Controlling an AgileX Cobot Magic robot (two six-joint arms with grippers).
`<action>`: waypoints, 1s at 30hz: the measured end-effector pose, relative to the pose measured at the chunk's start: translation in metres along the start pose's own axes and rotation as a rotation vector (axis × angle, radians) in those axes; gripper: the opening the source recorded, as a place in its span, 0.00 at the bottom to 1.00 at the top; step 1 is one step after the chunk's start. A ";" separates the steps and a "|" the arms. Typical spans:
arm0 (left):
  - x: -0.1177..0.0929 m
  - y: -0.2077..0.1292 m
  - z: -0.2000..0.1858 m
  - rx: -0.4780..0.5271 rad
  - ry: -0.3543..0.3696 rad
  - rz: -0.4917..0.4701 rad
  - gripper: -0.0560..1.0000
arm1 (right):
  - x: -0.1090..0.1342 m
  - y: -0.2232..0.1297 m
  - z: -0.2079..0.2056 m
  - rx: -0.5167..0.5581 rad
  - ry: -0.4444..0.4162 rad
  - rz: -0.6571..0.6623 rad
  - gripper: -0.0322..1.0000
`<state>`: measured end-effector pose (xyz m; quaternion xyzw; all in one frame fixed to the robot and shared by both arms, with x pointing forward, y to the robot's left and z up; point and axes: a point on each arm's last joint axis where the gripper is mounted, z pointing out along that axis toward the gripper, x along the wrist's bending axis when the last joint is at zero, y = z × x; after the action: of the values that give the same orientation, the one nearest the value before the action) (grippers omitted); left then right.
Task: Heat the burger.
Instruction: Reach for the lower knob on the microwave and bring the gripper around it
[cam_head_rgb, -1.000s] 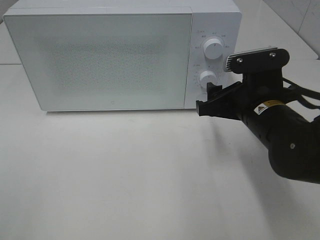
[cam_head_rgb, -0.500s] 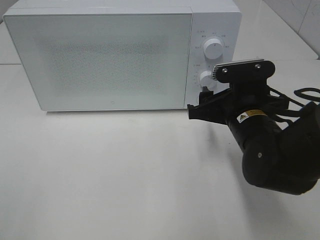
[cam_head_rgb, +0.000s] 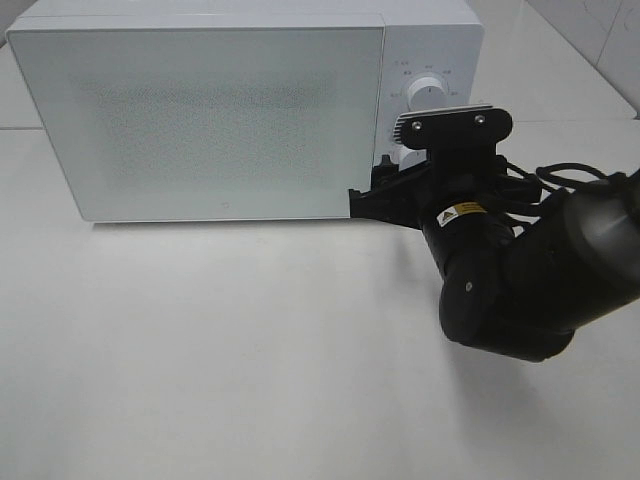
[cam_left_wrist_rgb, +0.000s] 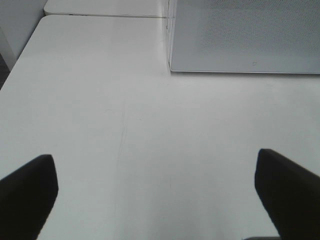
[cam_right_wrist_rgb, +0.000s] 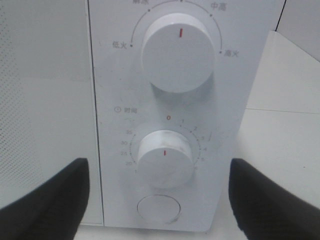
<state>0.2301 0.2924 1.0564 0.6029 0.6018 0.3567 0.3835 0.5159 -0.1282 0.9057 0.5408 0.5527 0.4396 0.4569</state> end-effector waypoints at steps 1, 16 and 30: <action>0.000 0.000 0.000 0.000 0.000 0.000 0.99 | 0.002 -0.003 0.003 0.003 -0.001 -0.001 0.76; 0.000 0.000 0.000 0.000 0.000 0.000 0.99 | 0.008 -0.004 0.025 -0.005 -0.025 0.047 0.76; 0.000 0.000 0.000 0.000 0.000 0.000 0.99 | 0.006 -0.010 0.040 0.011 -0.051 0.062 0.76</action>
<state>0.2301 0.2924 1.0564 0.6029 0.6018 0.3567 0.3835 0.5536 -0.1230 0.8877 0.5712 0.5263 0.4364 0.4541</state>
